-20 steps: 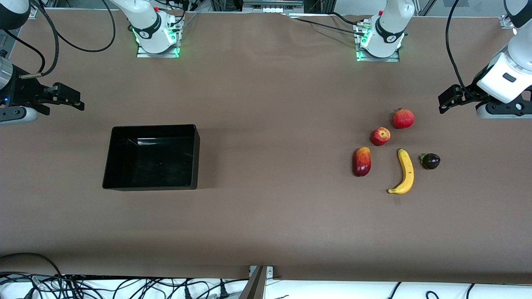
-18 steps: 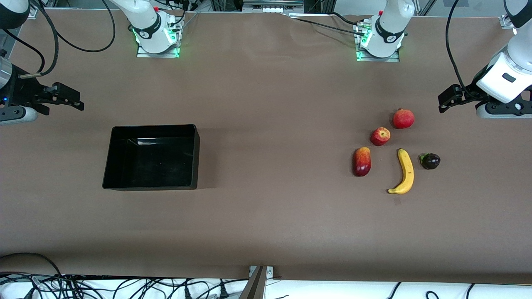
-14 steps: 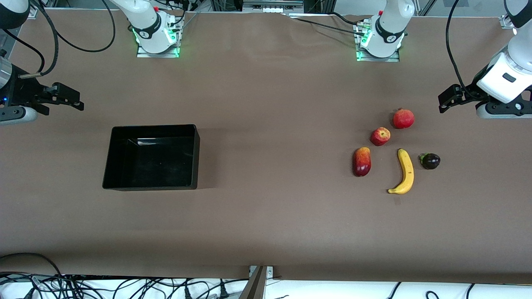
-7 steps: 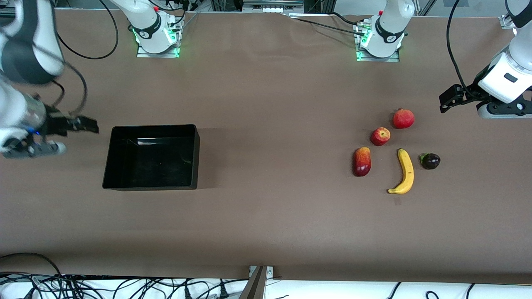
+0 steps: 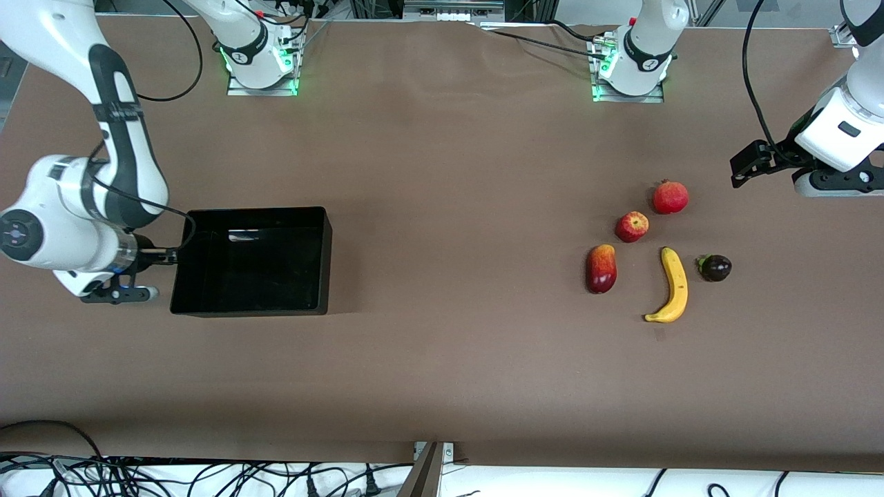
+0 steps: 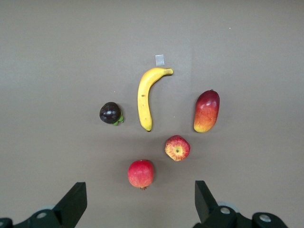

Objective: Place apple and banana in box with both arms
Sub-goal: 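Grasp the black box wall with the right gripper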

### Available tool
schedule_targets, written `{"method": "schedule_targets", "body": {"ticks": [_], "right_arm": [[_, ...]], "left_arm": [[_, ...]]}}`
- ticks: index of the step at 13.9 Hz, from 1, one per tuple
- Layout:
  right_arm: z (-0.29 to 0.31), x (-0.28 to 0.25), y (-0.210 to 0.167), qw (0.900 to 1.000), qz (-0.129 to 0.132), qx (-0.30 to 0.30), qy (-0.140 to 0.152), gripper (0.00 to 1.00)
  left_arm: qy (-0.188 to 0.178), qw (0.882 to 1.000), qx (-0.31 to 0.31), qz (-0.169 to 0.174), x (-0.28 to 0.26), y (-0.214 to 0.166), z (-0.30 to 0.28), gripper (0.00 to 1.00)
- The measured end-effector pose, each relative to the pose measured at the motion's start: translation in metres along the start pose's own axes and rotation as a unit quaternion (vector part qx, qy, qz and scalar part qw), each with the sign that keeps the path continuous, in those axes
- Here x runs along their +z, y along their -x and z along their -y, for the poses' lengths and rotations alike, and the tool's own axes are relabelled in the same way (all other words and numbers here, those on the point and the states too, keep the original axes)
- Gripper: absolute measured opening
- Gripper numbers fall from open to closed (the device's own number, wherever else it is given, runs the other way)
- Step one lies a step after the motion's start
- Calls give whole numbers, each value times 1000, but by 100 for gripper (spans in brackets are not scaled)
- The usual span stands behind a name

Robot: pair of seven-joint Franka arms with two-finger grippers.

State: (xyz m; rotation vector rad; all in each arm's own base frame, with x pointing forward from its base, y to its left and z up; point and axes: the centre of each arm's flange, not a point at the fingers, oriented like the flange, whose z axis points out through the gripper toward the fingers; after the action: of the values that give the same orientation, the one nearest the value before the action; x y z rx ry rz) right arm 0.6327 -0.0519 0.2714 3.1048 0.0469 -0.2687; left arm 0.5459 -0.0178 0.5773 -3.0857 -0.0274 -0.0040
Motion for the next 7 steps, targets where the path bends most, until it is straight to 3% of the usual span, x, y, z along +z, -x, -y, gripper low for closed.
{"method": "schedule_targets", "body": {"ticks": [3, 7], "right_arm": [[0, 30, 11, 1000, 1, 3, -2, 93], [1, 36, 17, 1000, 6, 4, -3, 44]], "left_arm": [[0, 1000, -1, 5, 1, 1, 1, 100], [0, 1000, -3, 7, 2, 1, 4, 100]]}}
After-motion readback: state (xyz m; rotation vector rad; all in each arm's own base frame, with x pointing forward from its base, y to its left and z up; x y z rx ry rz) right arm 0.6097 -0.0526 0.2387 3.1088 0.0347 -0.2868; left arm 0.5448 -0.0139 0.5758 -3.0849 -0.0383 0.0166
